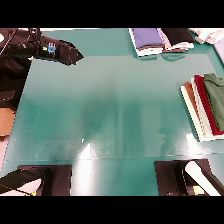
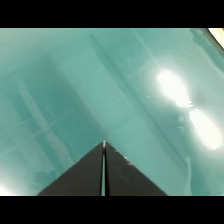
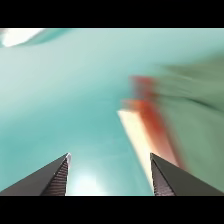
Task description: Fold the shirts.
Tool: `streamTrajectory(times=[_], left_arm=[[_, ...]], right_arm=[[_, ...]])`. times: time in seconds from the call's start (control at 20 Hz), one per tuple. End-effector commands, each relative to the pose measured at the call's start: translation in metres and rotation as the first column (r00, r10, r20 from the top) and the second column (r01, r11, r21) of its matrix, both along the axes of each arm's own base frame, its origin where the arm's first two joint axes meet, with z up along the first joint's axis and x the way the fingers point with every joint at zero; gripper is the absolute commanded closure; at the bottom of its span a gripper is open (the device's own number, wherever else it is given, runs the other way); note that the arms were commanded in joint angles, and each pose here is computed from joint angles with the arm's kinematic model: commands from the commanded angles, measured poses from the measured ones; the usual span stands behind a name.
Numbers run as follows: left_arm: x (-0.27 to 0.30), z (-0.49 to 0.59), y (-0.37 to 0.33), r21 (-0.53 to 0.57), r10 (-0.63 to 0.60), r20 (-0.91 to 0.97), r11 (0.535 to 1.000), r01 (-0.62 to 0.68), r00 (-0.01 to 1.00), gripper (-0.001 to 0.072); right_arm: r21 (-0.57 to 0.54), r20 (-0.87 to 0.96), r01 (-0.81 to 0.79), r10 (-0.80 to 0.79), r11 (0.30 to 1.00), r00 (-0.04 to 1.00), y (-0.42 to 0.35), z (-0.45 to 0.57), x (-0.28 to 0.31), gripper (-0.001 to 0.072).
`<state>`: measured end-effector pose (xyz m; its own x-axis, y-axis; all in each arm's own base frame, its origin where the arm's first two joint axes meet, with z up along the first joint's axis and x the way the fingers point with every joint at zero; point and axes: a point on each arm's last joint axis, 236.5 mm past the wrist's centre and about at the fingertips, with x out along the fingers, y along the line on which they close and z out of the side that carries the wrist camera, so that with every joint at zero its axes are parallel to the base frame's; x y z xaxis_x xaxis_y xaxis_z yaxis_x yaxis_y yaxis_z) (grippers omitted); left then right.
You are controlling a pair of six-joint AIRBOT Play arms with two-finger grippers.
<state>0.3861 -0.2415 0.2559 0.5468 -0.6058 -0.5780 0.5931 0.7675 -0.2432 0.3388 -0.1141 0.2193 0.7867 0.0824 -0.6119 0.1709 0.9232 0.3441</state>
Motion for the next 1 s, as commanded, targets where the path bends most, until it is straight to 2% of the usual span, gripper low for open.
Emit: streamTrajectory(times=[0.0,0.25,0.3,0.4,0.45,0.6,0.95], left_arm=[[0.001,-0.001,0.002,0.010,0.005,0.004,1.000,-0.005,1.000,0.0684],[0.002,0.001,0.002,0.005,0.008,0.011,1.000,-0.008,1.000,0.0684],[0.002,0.001,0.002,0.005,0.008,0.011,1.000,-0.008,1.000,0.0685],[0.002,0.001,0.002,0.005,0.008,0.011,1.000,-0.008,1.000,0.0684],[0.002,0.001,0.002,0.005,0.008,0.011,1.000,-0.008,1.000,0.0684],[0.002,0.001,0.002,0.005,0.008,0.011,1.000,-0.008,1.000,0.0684],[0.002,0.001,0.002,0.004,0.008,0.011,1.000,-0.008,1.000,0.0684]], right_arm=[[-0.008,0.114,-0.327,0.325,0.945,0.939,0.127,0.029,0.034,0.0133],[-0.072,0.177,-0.573,0.575,0.817,0.799,0.251,0.034,0.039,0.0148],[-0.068,0.174,-0.610,0.611,0.790,0.772,0.270,0.031,0.036,0.0258],[-0.058,0.165,-0.668,0.667,0.742,0.726,0.300,0.025,0.029,0.0595],[-0.053,0.158,-0.690,0.688,0.722,0.708,0.312,0.021,0.026,0.0689],[-0.038,0.134,-0.726,0.723,0.687,0.677,0.330,0.011,0.021,0.0689],[-0.018,0.107,-0.732,0.729,0.681,0.676,0.334,-0.002,0.026,0.0689]])
